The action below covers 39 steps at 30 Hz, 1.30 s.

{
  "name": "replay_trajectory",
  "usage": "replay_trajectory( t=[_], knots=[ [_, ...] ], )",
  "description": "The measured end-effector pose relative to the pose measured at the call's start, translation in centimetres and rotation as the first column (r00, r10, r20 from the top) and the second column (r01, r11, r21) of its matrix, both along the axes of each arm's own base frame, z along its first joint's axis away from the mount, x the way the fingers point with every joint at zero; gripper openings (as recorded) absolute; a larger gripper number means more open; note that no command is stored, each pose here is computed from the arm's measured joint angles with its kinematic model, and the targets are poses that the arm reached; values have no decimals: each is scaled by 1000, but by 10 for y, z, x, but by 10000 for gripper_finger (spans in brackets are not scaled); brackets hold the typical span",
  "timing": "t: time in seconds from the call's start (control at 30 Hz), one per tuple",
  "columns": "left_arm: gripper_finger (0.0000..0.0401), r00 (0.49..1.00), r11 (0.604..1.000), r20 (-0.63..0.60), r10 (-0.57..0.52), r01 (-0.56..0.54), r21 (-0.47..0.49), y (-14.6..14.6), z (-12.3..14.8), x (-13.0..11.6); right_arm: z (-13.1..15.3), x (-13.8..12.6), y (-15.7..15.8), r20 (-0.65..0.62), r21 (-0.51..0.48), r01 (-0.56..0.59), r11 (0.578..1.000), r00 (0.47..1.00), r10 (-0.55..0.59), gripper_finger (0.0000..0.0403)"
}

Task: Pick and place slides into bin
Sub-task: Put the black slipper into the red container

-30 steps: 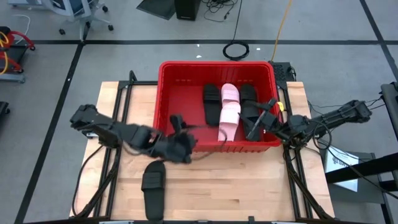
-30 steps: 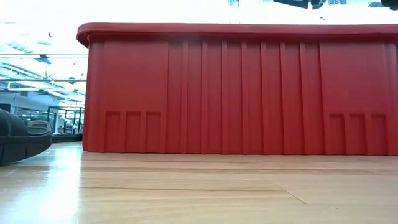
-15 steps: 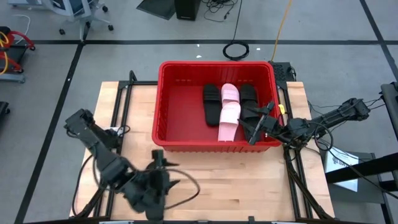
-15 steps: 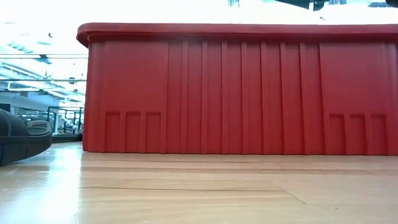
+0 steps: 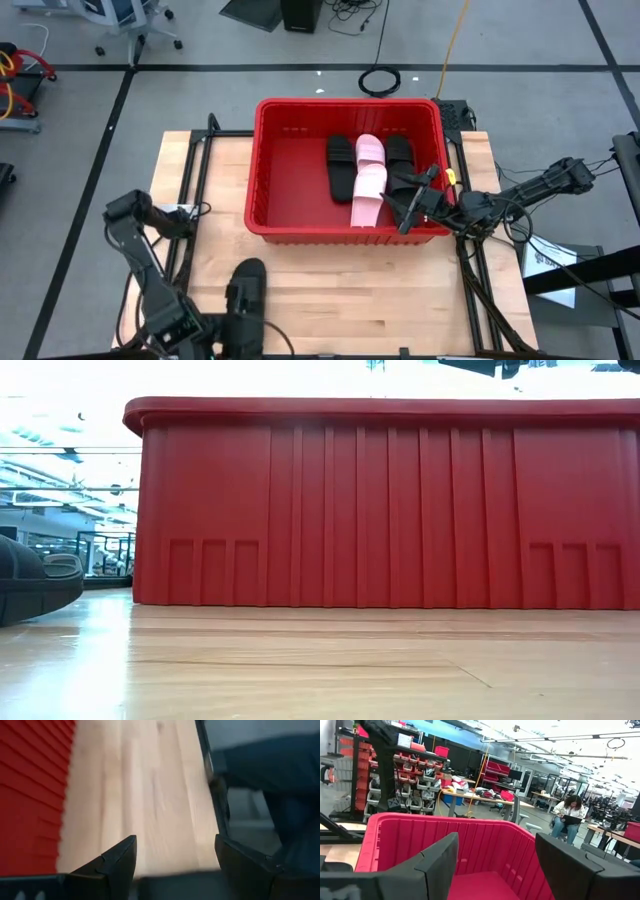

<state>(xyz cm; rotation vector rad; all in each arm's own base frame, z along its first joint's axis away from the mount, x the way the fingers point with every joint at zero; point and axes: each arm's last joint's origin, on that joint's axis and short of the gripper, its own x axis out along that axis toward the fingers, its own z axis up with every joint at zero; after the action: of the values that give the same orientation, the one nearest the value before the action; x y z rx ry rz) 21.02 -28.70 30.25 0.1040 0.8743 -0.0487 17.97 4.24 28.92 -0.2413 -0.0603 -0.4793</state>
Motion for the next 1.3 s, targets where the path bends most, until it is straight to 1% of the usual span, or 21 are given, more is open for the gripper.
replay_trajectory(
  t=[0.13,0.27,0.37,0.43,0.5,0.6,0.7,0.77,1.07,1.2,1.3],
  knots=[
    [262,995,1000,-103,-13,15,25,-13,-28,3,-1,0,0,3,13,-2,1000,1000,2,254],
    [262,984,999,-176,-10,18,44,-23,-52,8,-1,0,0,6,32,-4,999,1000,4,254],
    [262,972,993,-231,43,-17,114,-24,-70,8,-2,0,0,7,43,-6,999,1000,5,254],
    [262,954,984,-285,95,-46,173,-21,-83,8,-3,1,0,3,49,-7,999,1000,6,254],
    [262,926,966,-346,153,-67,249,-17,-95,6,-3,1,0,-1,48,-6,999,1000,6,254],
    [262,879,924,-402,258,-103,368,-9,-108,3,-3,1,0,-1,48,-6,999,1000,6,254],
    [262,843,878,-415,341,-128,460,-3,-116,2,-3,1,0,-1,48,-6,999,1000,6,254],
    [262,832,852,-404,381,-146,502,1,-117,1,-3,1,0,-1,49,-6,999,1000,7,254],
    [262,831,829,-362,422,-193,525,9,-116,11,-3,1,0,4,57,-8,998,1000,7,254],
    [262,815,815,-369,447,-201,543,17,-123,13,-3,1,0,3,57,-8,998,1000,7,254],
    [262,807,813,-382,450,-193,550,21,-132,11,-4,1,0,-2,55,-7,998,1000,7,254]
  ],
)
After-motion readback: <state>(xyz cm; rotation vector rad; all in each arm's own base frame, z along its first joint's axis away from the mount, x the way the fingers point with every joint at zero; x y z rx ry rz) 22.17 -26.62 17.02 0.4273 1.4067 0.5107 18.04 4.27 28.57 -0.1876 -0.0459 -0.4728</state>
